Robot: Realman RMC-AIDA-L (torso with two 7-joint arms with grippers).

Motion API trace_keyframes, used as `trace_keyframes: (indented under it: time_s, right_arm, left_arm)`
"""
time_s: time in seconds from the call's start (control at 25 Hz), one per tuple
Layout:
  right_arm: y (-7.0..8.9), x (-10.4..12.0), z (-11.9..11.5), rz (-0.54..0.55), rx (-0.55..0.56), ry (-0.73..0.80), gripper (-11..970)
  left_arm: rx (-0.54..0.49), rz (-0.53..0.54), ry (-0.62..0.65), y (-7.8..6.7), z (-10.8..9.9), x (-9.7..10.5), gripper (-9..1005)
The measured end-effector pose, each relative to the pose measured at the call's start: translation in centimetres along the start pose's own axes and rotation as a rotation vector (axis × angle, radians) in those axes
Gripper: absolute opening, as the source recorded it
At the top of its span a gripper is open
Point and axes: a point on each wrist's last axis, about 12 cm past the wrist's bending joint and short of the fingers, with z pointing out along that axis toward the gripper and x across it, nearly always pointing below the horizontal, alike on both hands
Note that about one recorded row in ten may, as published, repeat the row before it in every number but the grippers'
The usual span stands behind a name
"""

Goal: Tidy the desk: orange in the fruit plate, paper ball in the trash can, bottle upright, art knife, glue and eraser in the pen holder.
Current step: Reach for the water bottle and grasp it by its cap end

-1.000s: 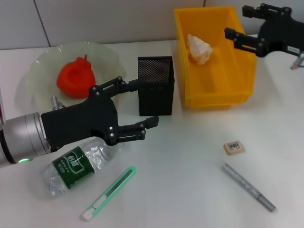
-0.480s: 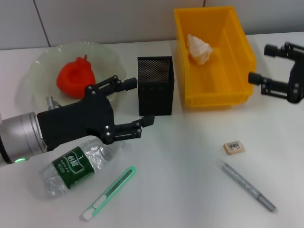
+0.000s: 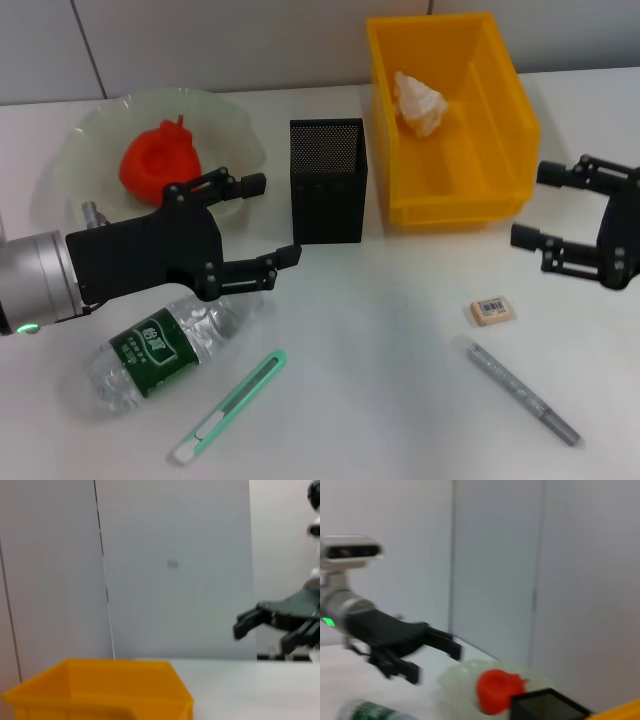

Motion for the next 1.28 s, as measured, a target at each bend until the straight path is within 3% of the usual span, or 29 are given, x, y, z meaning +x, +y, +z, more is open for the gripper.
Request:
trace_keyframes:
  time_s: [0.52,0.92,1.28]
  right_arm:
    - [2.0,0.3,-0.6,-0.003,-0.105,-0.038,736]
    - [2.7,1.0,-1.8,0.006,-0.079,-0.034,736]
    - [2.7,1.4,-1.7,0.031,-0.07,-0.039,736]
  left_arm:
    - [0.072,-0.064,0.184,0.6,0.9,-1.1,838]
    - [-0.024,-0.121,0.3,1.5,2.3,-1.1,837]
    - [-0.044,-0.134,0.371,0.5,1.7,-0.3,836]
